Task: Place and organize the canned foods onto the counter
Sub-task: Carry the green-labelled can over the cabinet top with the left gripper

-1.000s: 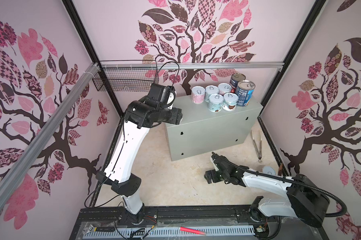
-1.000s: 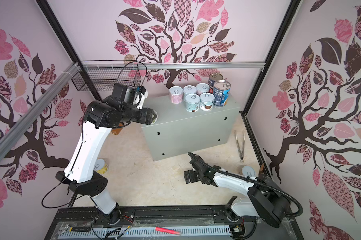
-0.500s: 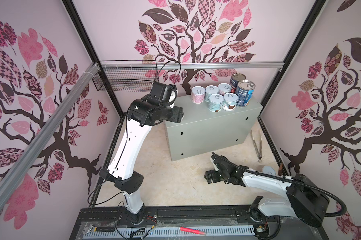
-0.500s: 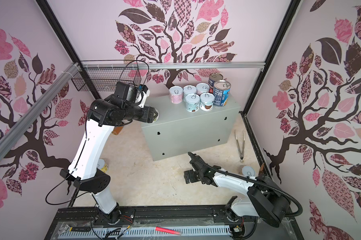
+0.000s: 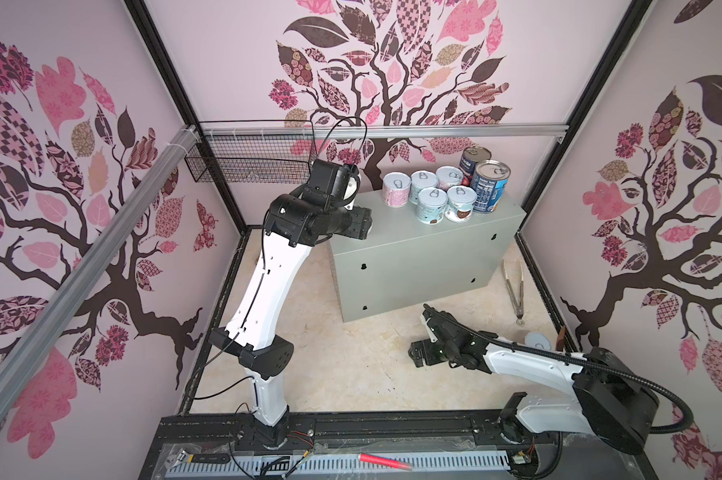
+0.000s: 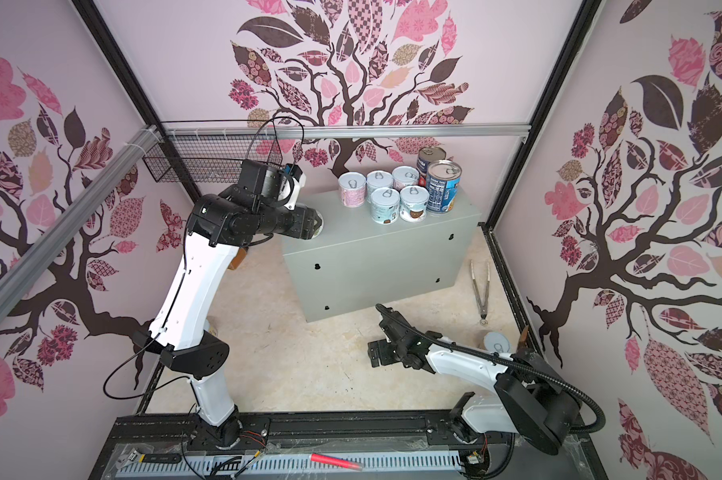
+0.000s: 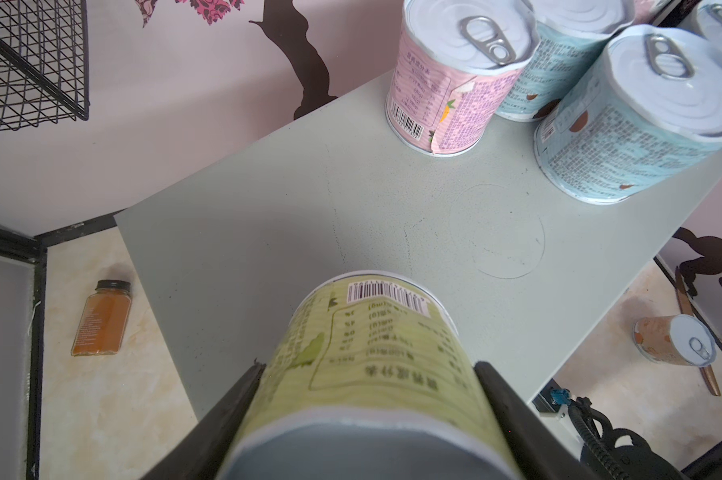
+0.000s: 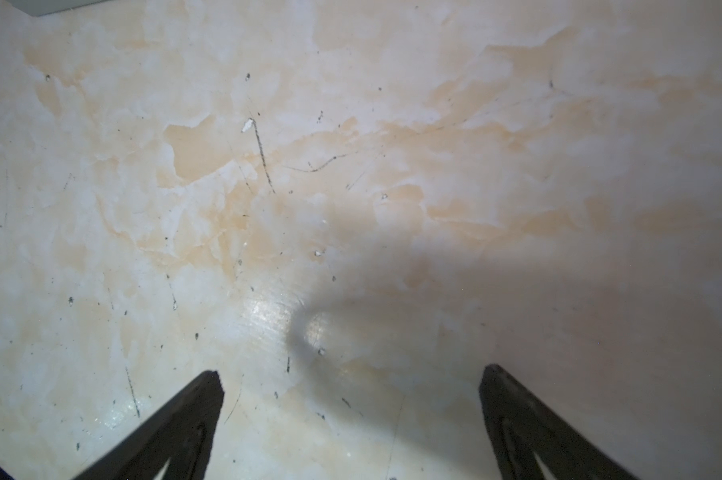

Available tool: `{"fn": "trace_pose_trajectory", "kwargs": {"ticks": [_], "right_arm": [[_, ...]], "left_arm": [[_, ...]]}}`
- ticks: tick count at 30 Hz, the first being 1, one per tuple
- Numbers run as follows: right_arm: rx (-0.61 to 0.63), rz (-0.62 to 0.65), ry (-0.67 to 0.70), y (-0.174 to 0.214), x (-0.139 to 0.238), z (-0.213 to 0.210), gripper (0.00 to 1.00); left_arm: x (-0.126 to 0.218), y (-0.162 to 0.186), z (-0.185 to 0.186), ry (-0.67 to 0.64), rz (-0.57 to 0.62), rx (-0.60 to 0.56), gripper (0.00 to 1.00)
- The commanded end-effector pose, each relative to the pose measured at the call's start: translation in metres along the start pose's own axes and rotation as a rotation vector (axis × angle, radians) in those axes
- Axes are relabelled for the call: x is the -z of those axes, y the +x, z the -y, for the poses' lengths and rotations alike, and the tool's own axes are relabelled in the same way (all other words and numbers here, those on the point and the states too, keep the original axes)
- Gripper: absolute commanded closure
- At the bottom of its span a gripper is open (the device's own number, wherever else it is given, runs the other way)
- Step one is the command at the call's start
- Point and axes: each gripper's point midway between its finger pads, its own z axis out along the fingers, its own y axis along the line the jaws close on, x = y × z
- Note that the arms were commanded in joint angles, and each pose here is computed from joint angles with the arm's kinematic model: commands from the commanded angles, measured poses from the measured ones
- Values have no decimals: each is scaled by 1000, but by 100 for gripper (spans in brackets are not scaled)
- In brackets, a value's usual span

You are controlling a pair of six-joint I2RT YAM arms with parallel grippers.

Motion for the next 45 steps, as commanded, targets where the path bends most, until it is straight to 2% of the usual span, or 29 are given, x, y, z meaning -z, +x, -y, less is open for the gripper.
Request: {"fn": "trace_pose_trajectory", "kwargs": {"ticks": [1,13,19,38,45], "right_arm": [[6,-12,10,4,-1,2,0],[4,-31,-5,3,-5,-3,0],[-6,-28,-12,1,-4,-5,0],[-6,-33,-8,5,-5,-3,0],[3,-41,-8,4,-7,-4,0]], "left_arm": [[16,-12,0,7,59,-17,37],[76,5,-16,-45,94,-22,40],[73,20,-14,-30,49,-30,40],[39,31,-10,-23,-40,-40,37],[52,34,-17,-53,-29,-36,37]]}}
